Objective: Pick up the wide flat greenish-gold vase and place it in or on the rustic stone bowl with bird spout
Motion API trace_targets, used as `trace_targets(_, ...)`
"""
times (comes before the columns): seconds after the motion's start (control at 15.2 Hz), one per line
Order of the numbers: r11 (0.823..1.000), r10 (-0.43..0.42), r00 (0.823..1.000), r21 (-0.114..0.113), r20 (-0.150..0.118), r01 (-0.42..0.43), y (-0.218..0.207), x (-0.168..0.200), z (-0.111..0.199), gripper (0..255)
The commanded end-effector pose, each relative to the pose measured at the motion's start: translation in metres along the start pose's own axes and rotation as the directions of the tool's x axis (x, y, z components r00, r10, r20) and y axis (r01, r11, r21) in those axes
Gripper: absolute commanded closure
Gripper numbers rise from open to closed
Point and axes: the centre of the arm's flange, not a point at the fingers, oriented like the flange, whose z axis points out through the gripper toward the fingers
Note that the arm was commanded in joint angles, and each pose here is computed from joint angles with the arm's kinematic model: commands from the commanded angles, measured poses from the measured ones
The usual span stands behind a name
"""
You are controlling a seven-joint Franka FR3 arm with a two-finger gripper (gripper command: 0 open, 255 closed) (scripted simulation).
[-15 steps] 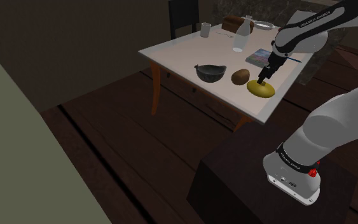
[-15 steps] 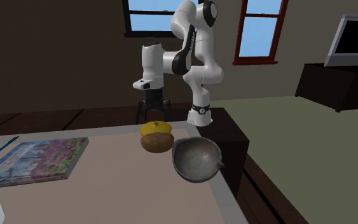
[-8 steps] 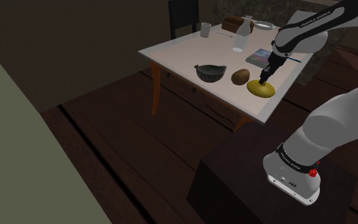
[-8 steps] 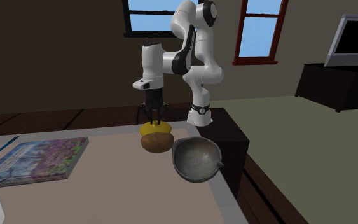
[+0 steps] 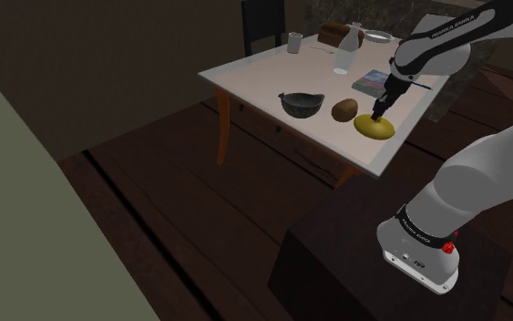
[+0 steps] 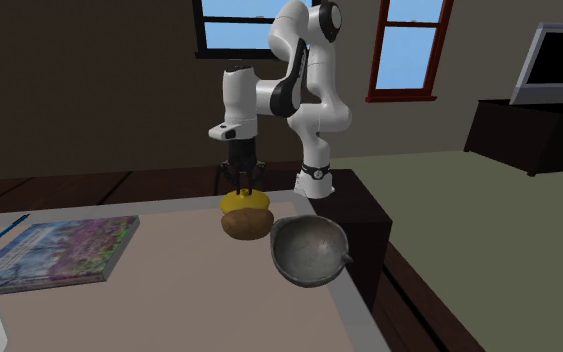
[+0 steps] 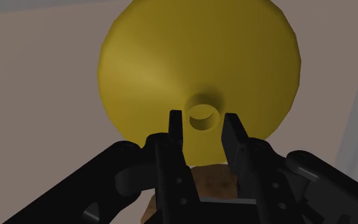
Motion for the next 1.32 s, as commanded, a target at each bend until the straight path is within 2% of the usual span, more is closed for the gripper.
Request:
trace_targets(0.0,1.0,0.0,1.0,0.001,0.001,0.0,0.0,0.001,-0.008,255)
trace_targets(1.25,1.0,0.0,1.0,0.001,0.001,0.0,0.001,0.008,-0.108,255)
